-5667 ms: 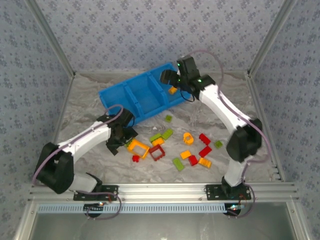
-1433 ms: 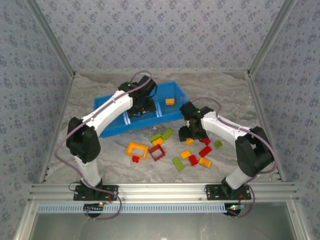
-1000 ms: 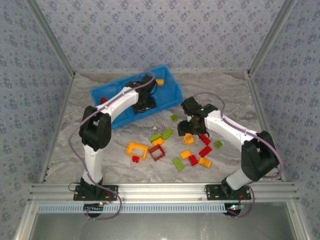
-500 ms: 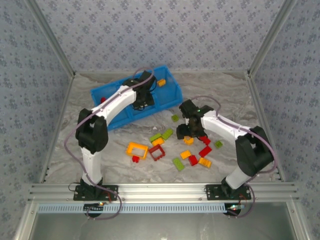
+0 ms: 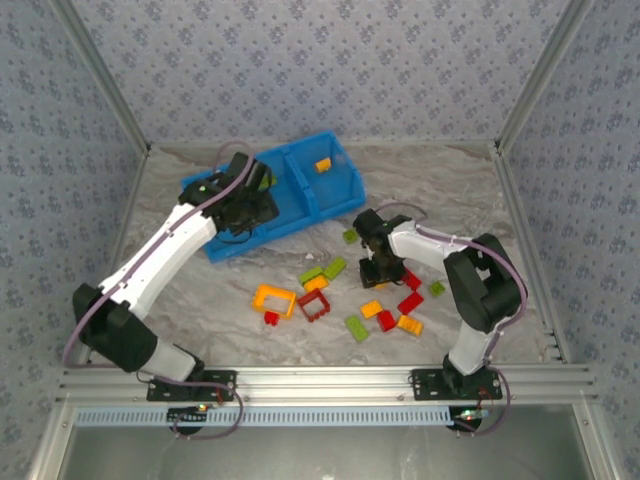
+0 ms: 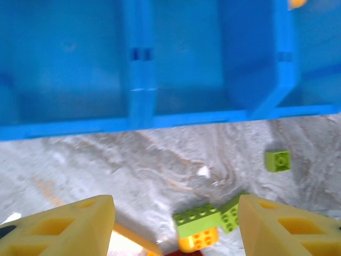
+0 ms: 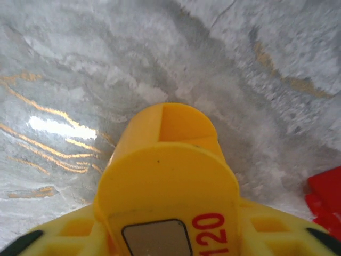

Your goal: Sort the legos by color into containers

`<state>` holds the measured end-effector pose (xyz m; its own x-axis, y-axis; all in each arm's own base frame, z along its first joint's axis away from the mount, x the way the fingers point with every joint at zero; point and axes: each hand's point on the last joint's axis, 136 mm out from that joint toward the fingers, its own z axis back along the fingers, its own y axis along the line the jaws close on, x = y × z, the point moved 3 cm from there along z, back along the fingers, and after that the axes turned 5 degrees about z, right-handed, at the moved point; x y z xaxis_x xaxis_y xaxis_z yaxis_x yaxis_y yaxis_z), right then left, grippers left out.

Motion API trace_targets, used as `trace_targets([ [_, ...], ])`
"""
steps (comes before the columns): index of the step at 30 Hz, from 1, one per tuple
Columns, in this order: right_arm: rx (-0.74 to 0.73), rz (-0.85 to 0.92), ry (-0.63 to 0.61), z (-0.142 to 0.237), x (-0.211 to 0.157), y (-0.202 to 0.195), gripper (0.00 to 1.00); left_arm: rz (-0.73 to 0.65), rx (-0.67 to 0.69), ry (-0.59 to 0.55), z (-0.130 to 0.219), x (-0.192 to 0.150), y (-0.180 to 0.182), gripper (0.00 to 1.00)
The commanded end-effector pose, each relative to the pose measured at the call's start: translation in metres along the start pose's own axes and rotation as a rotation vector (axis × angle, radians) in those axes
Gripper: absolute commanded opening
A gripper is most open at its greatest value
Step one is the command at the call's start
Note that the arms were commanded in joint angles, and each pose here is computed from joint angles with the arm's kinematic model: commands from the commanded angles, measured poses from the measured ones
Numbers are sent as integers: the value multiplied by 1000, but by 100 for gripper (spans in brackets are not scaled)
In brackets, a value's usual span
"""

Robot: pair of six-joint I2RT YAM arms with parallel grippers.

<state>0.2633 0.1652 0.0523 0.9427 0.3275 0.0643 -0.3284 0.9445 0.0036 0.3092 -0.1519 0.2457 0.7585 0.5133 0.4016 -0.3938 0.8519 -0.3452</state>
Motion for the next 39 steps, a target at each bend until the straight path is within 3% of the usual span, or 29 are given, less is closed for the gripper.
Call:
trace_targets([
  [1,-24,15,-115,29,27,2,36,90,69,-1,12,1,40,66],
  [7,21,4,-332,99,103,17,34,285,154,15,17,1,107,68],
  [14,72,-96,-414,91,201,21,33,403,182,-2,20,-4,145,68],
  [19,78,-116,-426,63,251,17,34,452,181,-3,9,1,160,70],
  [23,86,-117,-397,43,269,18,37,485,169,0,-4,13,165,72],
  [28,62,-112,-375,39,270,17,59,484,144,-1,-17,29,167,75],
  [33,57,-65,-480,96,272,20,73,451,96,9,-27,47,160,71],
  [39,30,-118,-576,155,263,-6,72,426,104,30,-41,57,157,70],
])
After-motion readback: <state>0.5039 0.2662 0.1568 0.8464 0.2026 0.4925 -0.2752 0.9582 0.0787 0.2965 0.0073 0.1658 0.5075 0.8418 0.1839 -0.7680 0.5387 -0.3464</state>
